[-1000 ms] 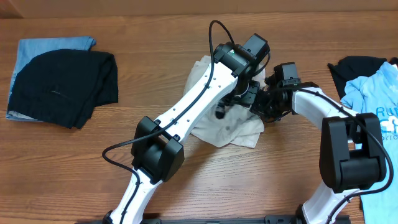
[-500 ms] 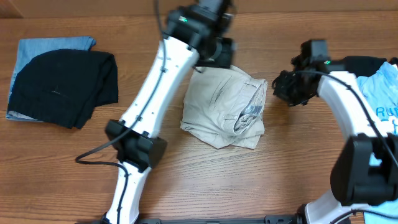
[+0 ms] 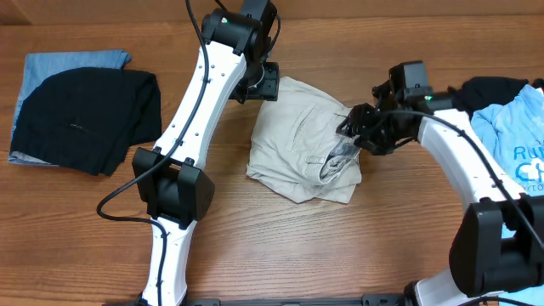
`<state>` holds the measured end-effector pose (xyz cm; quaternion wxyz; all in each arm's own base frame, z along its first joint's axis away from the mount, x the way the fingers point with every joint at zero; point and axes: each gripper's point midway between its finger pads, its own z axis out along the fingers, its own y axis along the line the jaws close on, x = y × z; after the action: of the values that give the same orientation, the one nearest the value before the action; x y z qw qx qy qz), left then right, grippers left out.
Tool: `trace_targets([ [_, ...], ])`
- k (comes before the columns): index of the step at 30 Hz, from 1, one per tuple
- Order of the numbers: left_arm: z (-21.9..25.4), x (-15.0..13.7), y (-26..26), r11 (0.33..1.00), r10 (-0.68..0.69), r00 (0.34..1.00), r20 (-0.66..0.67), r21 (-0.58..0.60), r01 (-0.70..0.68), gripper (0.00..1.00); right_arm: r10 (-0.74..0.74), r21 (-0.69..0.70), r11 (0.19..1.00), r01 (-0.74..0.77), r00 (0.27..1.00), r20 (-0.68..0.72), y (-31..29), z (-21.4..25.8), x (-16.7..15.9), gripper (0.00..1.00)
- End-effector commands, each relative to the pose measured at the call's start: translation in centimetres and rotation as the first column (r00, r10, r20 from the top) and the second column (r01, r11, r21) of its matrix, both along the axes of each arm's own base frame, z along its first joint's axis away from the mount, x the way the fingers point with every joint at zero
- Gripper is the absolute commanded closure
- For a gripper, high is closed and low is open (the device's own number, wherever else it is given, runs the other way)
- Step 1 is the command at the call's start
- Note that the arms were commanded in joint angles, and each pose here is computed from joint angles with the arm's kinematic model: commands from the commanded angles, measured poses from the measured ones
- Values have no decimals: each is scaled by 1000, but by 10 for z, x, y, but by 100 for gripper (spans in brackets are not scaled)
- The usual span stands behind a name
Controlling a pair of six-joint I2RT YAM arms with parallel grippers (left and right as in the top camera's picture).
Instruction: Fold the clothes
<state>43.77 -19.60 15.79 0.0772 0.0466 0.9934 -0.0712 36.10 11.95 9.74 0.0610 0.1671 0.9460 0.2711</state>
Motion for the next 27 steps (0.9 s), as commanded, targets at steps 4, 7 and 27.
trace_targets([
  [4,5,0,2,1000,-20,1000,16,10,19,43,-2,107,994,-1,1000,26,17,-9,2,67],
  [7,5,0,2,1000,-21,1000,17,10,20,43,0,118,993,-5,999,44,18,-6,5,70],
  [27,5,0,1,999,-39,999,20,12,39,46,112,-366,930,-4,955,273,-76,-51,69,96],
])
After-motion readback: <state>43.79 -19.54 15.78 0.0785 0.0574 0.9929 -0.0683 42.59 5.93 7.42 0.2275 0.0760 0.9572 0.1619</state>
